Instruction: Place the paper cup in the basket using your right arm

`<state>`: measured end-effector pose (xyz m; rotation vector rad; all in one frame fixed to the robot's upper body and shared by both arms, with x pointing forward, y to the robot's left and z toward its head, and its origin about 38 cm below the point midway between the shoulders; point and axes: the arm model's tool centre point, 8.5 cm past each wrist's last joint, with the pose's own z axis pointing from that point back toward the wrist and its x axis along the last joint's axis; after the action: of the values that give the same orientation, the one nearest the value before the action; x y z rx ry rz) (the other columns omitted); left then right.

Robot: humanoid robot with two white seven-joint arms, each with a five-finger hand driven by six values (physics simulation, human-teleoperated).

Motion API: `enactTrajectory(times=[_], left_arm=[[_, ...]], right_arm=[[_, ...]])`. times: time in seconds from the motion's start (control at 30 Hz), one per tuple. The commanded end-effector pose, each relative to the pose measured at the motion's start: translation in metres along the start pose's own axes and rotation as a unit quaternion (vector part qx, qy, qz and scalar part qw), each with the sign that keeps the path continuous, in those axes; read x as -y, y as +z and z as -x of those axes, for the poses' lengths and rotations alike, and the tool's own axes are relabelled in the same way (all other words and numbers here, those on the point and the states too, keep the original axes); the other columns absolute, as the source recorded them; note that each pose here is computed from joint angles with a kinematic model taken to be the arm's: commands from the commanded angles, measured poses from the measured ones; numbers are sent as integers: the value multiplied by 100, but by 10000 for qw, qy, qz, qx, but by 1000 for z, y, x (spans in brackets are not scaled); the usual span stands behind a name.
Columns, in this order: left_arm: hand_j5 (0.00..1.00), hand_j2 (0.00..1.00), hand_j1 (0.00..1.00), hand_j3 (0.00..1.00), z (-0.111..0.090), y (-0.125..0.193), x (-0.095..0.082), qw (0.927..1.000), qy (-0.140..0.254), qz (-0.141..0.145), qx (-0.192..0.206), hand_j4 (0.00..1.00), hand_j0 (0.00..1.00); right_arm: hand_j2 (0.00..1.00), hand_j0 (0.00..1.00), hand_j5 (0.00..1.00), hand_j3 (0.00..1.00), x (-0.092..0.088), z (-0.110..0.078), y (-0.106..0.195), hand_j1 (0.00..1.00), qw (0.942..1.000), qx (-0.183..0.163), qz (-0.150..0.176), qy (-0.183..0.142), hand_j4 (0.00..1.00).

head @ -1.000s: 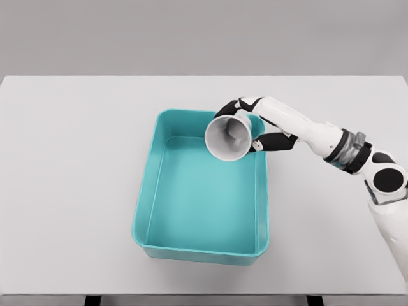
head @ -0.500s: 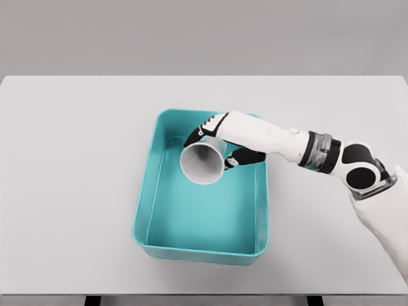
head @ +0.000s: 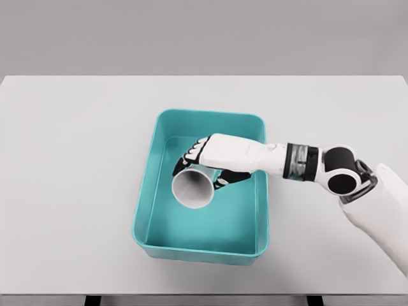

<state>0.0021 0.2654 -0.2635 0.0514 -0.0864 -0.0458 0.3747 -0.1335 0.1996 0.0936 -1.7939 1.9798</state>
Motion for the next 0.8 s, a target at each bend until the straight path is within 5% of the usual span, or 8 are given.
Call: enactTrajectory(times=[0.0, 0.1, 0.4, 0.5, 0.63, 0.77], left_arm=[[100, 100, 100, 100, 0, 0, 0, 10000, 0, 1, -1, 100, 100], [100, 100, 100, 100, 0, 0, 0, 10000, 0, 1, -1, 100, 100], [100, 100, 100, 100, 0, 0, 0, 10000, 0, 1, 7, 100, 100], [100, 100, 100, 100, 0, 0, 0, 10000, 0, 1, -1, 100, 100], [100, 100, 100, 100, 0, 0, 0, 10000, 0, 1, -1, 100, 100], [100, 100, 100, 100, 0, 0, 0, 10000, 0, 1, 7, 100, 100]], right_arm=[[61, 61, 61, 61, -8, -1, -2, 61, 9999, 14, -152, -10, 61], [92, 92, 92, 92, -9, -2, -5, 92, 9998, -8, -209, 36, 92], [98, 98, 98, 98, -4, -3, -3, 98, 9998, -12, -164, 97, 98], [100, 100, 100, 100, 35, 2, 24, 100, 9981, -244, 486, 275, 100], [100, 100, 100, 100, 73, 7, 74, 100, 9898, -47, 1385, -318, 100], [100, 100, 100, 100, 61, 16, 131, 100, 9745, -254, 2023, -939, 100]])
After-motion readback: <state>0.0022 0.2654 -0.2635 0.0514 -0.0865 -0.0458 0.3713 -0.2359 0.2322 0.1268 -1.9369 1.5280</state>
